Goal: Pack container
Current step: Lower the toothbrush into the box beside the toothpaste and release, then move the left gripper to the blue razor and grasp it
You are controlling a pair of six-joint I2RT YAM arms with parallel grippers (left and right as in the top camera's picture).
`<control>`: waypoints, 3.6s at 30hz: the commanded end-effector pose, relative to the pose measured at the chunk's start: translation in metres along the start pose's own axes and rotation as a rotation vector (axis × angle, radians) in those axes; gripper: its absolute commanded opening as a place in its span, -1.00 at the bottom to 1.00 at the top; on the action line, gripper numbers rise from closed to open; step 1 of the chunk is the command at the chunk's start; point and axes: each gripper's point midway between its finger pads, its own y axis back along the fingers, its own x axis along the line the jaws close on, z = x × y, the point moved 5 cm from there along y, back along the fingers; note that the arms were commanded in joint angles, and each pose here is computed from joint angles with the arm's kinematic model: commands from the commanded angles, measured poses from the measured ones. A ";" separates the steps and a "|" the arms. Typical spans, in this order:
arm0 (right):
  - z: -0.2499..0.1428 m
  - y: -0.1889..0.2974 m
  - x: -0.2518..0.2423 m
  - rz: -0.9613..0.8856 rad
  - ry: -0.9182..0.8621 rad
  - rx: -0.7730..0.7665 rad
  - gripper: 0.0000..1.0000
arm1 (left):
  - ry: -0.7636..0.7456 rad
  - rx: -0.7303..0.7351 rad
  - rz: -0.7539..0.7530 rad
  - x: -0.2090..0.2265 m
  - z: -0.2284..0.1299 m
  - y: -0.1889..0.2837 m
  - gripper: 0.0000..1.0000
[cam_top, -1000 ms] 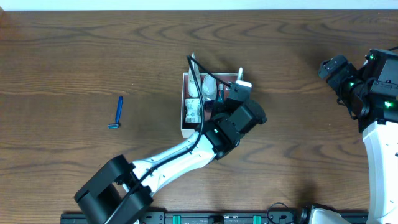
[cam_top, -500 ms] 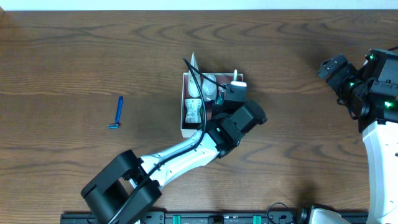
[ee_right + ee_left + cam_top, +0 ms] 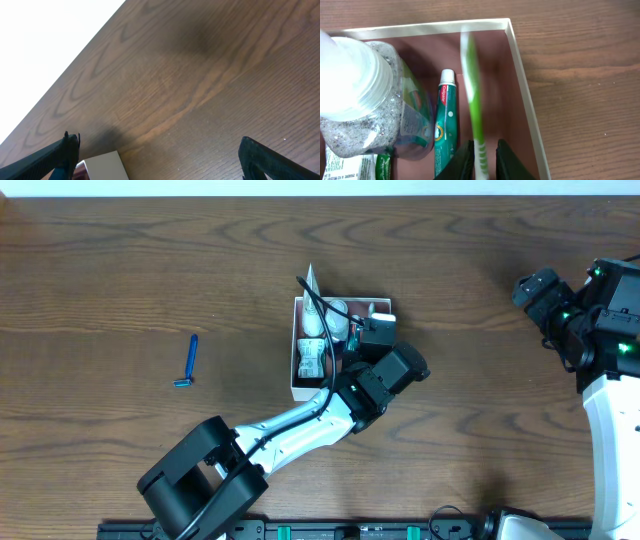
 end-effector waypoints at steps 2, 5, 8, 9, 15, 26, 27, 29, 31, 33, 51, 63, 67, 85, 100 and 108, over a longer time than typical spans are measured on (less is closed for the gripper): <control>0.003 0.003 0.000 -0.001 0.005 -0.014 0.98 | -0.033 -0.019 -0.003 -0.003 0.005 -0.002 -0.66; 0.003 0.003 0.000 -0.001 0.005 -0.014 0.98 | -0.061 -0.038 -0.014 -0.004 0.010 0.000 -0.66; 0.003 0.003 0.000 -0.001 0.005 -0.014 0.98 | -0.101 -0.075 -0.031 -0.007 0.023 0.009 -0.66; 0.003 0.003 0.000 -0.001 0.005 -0.014 0.98 | -0.112 -0.091 -0.035 -0.007 0.029 0.014 -0.66; 0.003 0.003 0.000 -0.001 0.005 -0.014 0.98 | -0.089 -0.233 -0.112 -0.001 0.092 0.087 -0.66; 0.003 0.003 0.000 -0.001 0.005 -0.014 0.99 | -0.030 -0.314 0.140 0.145 0.120 0.224 -0.21; 0.003 0.003 0.000 -0.001 0.005 -0.014 0.99 | -0.025 -0.294 0.218 0.164 0.116 0.226 -0.15; 0.003 0.003 0.000 -0.001 0.005 -0.014 0.99 | -0.012 -0.251 0.321 0.192 0.110 0.226 -0.05; 0.003 0.003 0.000 -0.001 0.005 -0.014 0.99 | 0.016 -0.207 0.419 0.219 0.105 0.222 0.20; 0.003 0.003 0.000 -0.001 0.005 -0.014 0.99 | 0.038 -0.161 0.502 0.243 0.099 0.213 0.54; 0.003 0.003 0.000 -0.001 0.005 -0.014 0.99 | 0.162 0.427 0.308 0.326 0.025 0.044 0.65; 0.003 0.003 0.000 -0.001 0.005 -0.014 0.99 | 0.149 0.616 0.291 0.333 -0.020 -0.002 0.64; 0.003 0.003 0.000 -0.001 0.005 -0.014 0.99 | 0.168 0.649 0.295 0.339 -0.031 -0.010 0.64; 0.003 0.003 0.000 -0.001 0.005 -0.014 0.98 | 0.156 0.707 0.204 0.336 -0.053 -0.035 0.61; 0.003 0.003 0.000 -0.001 0.005 -0.014 0.99 | 0.169 0.733 0.208 0.335 -0.059 -0.035 -0.63; 0.003 0.003 0.000 -0.001 0.005 -0.014 0.99 | 0.241 0.731 0.234 0.335 -0.058 -0.034 -0.88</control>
